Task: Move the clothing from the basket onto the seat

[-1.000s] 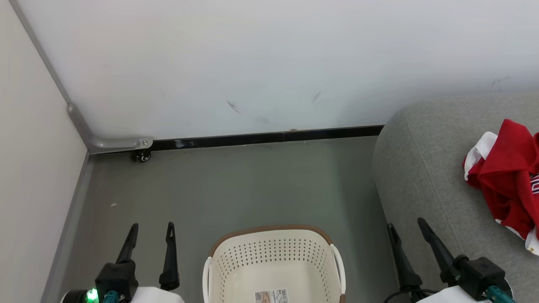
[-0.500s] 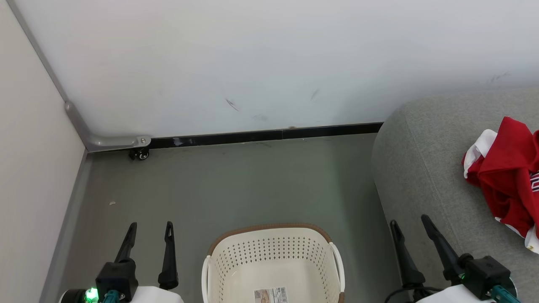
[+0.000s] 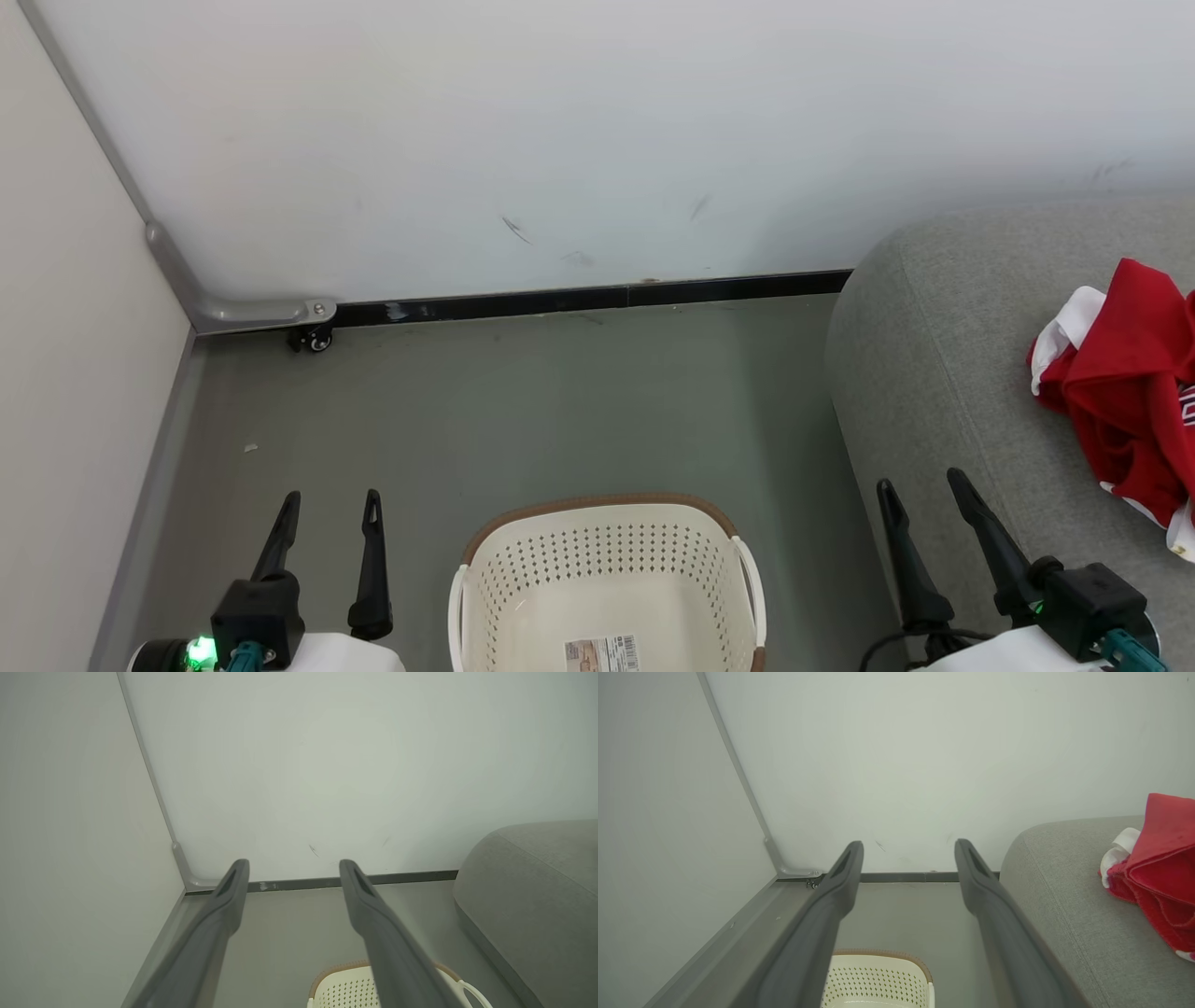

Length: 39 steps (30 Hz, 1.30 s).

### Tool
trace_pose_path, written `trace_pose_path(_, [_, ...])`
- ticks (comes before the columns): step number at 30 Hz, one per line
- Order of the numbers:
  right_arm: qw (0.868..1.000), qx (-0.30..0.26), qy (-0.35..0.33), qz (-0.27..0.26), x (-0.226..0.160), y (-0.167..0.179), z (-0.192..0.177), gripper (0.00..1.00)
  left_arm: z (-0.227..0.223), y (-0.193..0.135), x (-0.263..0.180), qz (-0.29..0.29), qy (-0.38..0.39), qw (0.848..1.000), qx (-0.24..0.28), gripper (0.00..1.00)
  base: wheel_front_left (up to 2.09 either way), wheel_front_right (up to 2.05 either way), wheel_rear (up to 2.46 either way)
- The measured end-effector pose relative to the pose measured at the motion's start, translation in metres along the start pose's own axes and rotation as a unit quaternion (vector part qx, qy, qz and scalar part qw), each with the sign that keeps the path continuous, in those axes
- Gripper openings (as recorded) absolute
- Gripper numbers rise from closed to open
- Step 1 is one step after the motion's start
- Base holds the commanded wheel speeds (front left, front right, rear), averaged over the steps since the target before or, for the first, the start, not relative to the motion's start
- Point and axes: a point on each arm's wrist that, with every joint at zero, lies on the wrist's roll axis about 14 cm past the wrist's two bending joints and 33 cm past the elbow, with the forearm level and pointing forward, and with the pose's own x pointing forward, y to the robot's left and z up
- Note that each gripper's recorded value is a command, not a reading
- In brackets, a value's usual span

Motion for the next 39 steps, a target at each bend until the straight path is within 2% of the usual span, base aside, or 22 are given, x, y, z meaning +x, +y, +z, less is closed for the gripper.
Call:
trace_pose_path(22, [1.0, 0.0, -0.01, -0.012, 0.002, -0.008, 0.007, 1.0, -0.004, 0.002, 0.0, 0.003, 0.005, 1.0, 0.005, 1.0, 0.0, 0.0, 0.0])
trace_pose_path(23, [1.0, -0.001, -0.01, -0.012, 0.002, -0.008, 0.007, 0.0, -0.004, 0.003, 0.0, 0.003, 0.005, 1.0, 0.007, 0.0, 0.0, 0.0, 0.0])
trace_pose_path(29, [0.999, 0.01, 0.035, -0.018, -0.009, -0.008, -0.023, 0.0, -0.037, -0.003, -0.017, 0.002, 0.057, 0.998, 0.006, 0.0, 0.0, 0.0, 0.0])
trace_pose_path(33, [0.999, 0.022, 0.039, -0.019, -0.011, -0.007, -0.026, 0.0, -0.04, -0.002, -0.019, 0.007, 0.068, 0.998, -0.01, 0.0, 0.0, 0.0, 0.0])
trace_pose_path(36, [0.998, 0.038, 0.035, -0.019, -0.011, -0.005, -0.024, 0.0, -0.04, -0.001, -0.018, 0.01, 0.072, 0.997, -0.028, 0.0, 0.0, 0.0, 0.0])
trace_pose_path(39, [0.997, 0.076, 0.022, -0.021, -0.009, -0.004, -0.018, 0.0, -0.041, -0.001, -0.017, 0.016, 0.082, 0.994, -0.073, 0.0, 0.0, 0.0, 0.0])
